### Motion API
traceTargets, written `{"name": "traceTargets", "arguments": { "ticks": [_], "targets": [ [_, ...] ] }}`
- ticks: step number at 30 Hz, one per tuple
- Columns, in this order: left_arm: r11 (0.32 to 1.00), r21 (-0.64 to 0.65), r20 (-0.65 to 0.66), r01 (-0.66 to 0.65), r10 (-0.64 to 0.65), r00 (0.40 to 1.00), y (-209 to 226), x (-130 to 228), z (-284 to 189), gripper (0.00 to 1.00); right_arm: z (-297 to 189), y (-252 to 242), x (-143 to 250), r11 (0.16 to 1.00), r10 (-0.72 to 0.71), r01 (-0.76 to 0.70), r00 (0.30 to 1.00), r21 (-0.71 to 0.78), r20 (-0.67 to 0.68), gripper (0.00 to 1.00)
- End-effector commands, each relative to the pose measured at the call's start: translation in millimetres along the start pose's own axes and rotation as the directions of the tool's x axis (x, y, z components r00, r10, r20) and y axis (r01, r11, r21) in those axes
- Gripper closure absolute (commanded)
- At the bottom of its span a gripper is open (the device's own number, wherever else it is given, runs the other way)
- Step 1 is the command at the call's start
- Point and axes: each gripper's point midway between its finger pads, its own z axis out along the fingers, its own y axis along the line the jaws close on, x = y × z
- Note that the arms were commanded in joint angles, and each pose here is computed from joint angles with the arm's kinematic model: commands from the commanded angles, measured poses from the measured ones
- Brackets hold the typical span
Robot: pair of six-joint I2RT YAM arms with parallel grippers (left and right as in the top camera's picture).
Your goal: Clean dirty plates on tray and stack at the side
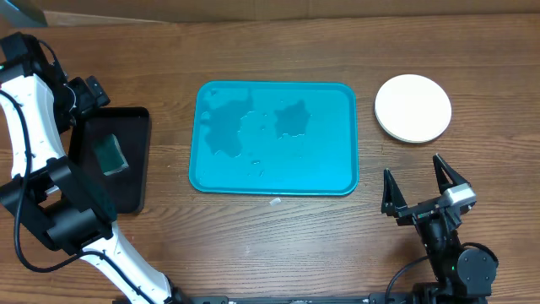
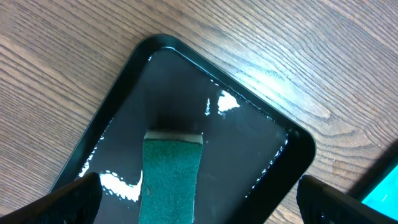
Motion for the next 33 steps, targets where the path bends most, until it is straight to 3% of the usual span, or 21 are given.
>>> {"name": "traceTargets", "arguments": {
  "ticks": [1, 9, 19, 33],
  "targets": [
    [1.0, -0.003, 0.01, 0.014, -0.014, 1.0, 2, -1, -4, 0.0, -4, -7, -2, 0.999, -0.002, 0.001, 0.999, 0.04, 0.042, 0.0],
    [1.0, -0.003, 0.01, 0.014, -0.014, 1.0, 2, -1, -4, 0.0, -6, -12, 10, 0.997, 0.025, -0.027, 0.999, 0.066, 0.024, 0.0],
    [1.0, -0.003, 0.01, 0.014, -0.014, 1.0, 2, -1, -4, 0.0, -12, -29, 59, 0.985, 0.077, -0.05, 0.983, 0.165, -0.166, 0.0],
    [1.0, -0.003, 0.01, 0.014, -0.014, 1.0, 2, -1, -4, 0.0, -12, -29, 59, 0.985, 0.077, -0.049, 0.983, 0.166, -0.164, 0.0]
  ]
}}
